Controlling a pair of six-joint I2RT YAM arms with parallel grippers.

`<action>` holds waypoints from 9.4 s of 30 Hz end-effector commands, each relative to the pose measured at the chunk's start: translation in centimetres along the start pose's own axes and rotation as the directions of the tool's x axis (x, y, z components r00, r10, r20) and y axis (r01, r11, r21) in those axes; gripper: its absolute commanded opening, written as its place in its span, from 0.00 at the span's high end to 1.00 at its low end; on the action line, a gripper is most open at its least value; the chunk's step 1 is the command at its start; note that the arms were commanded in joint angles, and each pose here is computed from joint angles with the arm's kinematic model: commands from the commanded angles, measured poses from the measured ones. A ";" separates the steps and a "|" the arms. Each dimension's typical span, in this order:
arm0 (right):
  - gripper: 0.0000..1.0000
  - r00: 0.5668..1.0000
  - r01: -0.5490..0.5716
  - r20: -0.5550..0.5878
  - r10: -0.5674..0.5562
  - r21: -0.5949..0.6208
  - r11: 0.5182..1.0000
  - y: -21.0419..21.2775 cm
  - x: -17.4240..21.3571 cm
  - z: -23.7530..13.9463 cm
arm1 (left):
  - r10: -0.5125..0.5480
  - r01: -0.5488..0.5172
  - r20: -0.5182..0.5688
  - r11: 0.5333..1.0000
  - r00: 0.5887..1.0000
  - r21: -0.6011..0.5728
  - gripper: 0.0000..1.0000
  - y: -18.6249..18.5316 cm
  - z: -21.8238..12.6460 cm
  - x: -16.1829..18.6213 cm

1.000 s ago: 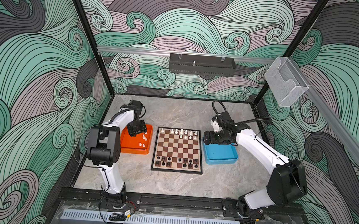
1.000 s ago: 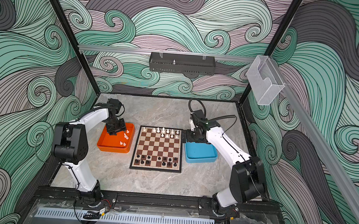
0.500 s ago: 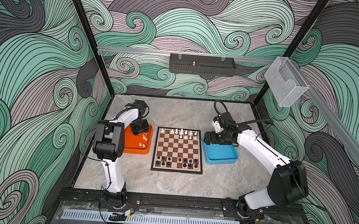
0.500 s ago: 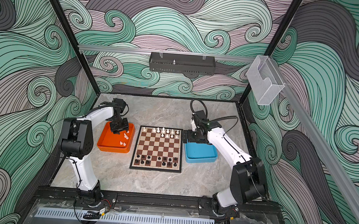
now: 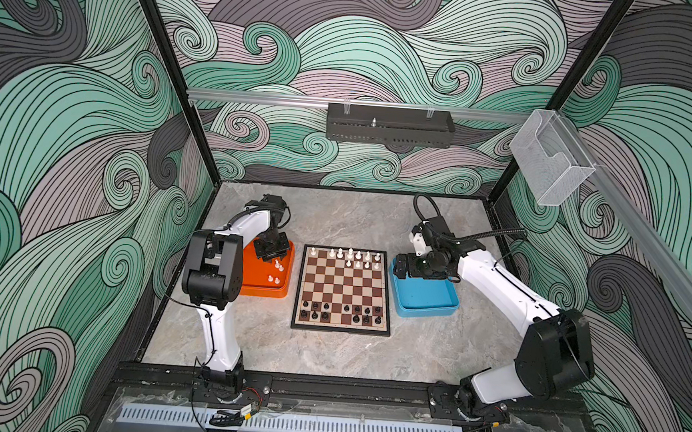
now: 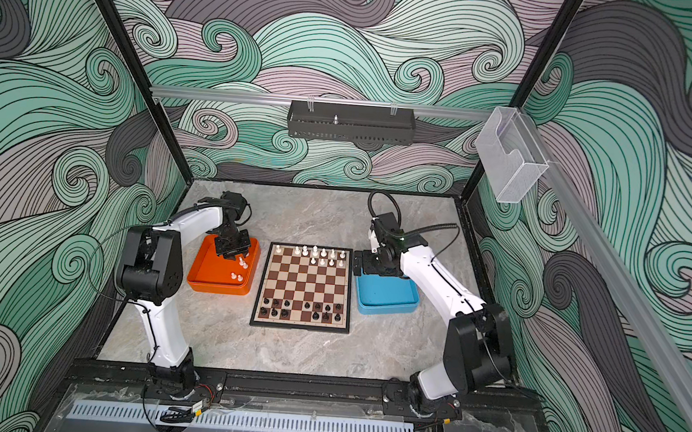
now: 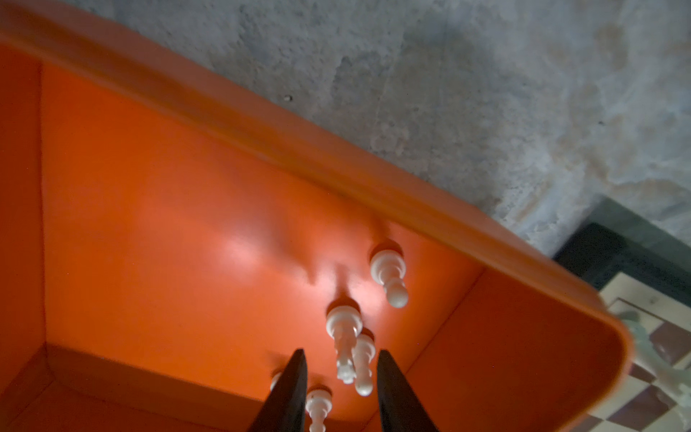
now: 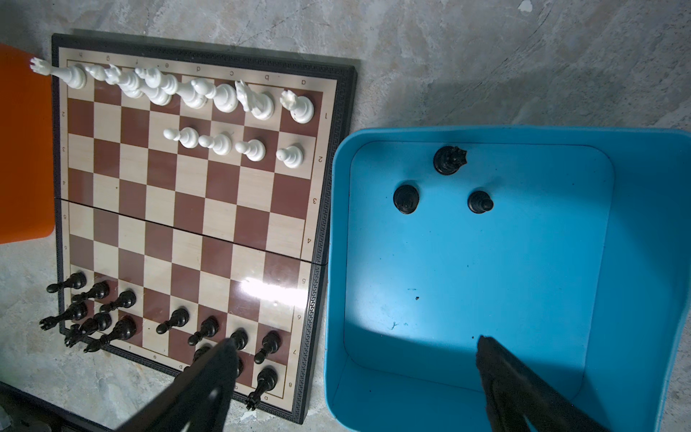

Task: Set up the chess pieces on the board
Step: 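Lower the left gripper into the orange tray onto a white pawn, then close the left gripper on the white pawn and lift it, then carry the white pawn over the board's far rows with the left gripper, then lower the white pawn onto a far-row square with the left gripper, then open the left gripper to release the pawn and swing back over the orange tray, then lower the left gripper into the orange tray onto a white pawn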

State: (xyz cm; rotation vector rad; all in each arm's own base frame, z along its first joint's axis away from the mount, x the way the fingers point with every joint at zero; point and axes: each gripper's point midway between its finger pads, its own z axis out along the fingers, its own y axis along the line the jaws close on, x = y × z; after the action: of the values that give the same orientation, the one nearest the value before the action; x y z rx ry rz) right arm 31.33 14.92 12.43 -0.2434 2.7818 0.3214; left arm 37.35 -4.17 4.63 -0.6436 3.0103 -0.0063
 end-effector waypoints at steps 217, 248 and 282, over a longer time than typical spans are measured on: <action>0.00 0.996 -0.031 -0.082 0.031 -0.006 0.999 -1.5 0.9 2.4 | 0.466 -0.466 0.053 0.885 0.883 -0.028 0.71 -16.1 -3.5 0.3; 0.00 0.997 -0.077 -0.030 0.077 0.009 0.997 -1.1 -2.1 1.2 | 0.259 -0.278 0.230 0.959 0.938 0.055 0.24 -4.1 -15.4 -0.3; 0.00 1.000 -0.017 0.016 0.019 -0.131 0.991 0.8 -3.5 1.5 | 0.143 -0.145 -0.131 0.989 0.981 -0.009 0.41 3.8 -0.9 5.4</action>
State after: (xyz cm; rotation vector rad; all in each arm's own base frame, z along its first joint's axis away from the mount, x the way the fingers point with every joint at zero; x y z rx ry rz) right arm 34.72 14.68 10.84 -0.1887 2.8273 0.3533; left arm 30.26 -3.01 5.78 -0.4610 3.1833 -0.0283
